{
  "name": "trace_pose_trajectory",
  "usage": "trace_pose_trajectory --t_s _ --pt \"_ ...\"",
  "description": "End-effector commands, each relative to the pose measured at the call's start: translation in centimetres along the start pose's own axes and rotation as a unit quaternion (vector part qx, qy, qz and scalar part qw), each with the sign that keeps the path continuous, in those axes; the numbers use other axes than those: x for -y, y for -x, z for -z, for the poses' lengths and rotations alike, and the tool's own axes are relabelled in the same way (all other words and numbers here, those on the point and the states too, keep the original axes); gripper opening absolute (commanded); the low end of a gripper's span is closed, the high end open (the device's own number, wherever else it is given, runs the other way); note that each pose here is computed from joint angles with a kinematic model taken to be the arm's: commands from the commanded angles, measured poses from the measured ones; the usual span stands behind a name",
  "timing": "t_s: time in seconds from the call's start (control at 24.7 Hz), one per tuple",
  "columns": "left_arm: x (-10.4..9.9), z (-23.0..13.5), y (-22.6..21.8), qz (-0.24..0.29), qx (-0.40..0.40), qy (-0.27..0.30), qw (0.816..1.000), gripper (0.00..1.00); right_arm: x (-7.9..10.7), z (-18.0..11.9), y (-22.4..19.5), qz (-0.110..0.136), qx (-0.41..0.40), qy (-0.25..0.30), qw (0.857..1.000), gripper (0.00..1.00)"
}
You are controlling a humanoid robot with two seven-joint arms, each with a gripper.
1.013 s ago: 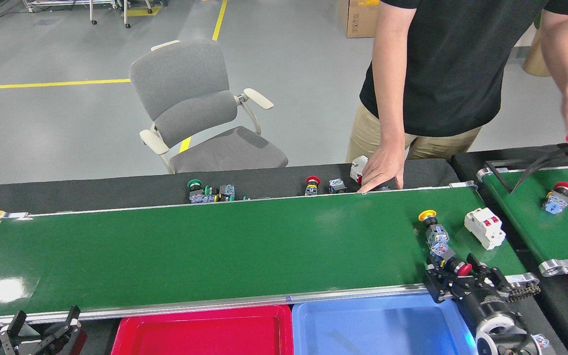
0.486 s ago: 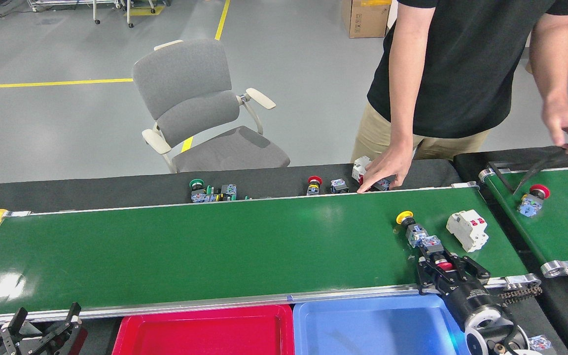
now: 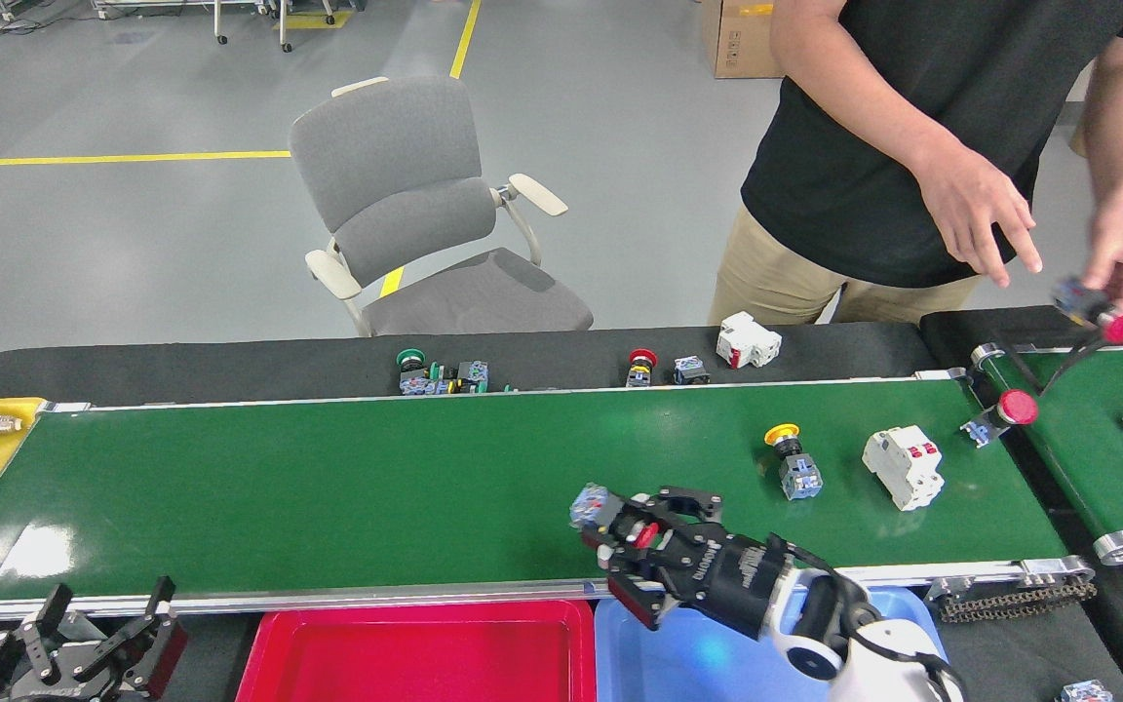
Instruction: Pick switch part from conveyor to tray
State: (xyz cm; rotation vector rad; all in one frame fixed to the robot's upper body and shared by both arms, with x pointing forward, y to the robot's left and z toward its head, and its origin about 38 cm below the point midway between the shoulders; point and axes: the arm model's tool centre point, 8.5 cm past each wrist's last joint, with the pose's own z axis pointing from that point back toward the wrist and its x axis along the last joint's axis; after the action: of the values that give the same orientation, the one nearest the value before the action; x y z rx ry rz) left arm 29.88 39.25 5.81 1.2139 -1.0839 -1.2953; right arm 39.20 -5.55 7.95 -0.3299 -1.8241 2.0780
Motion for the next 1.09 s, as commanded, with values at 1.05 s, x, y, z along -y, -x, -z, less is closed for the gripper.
trace_pose_trajectory --t_s 1.05 --pt "0.7 -2.2 0.9 0.006 0.0 0.013 1.0 1.0 -5.4 -21.9 -0.7 0.106 -0.551 0.124 0.818 0.91"
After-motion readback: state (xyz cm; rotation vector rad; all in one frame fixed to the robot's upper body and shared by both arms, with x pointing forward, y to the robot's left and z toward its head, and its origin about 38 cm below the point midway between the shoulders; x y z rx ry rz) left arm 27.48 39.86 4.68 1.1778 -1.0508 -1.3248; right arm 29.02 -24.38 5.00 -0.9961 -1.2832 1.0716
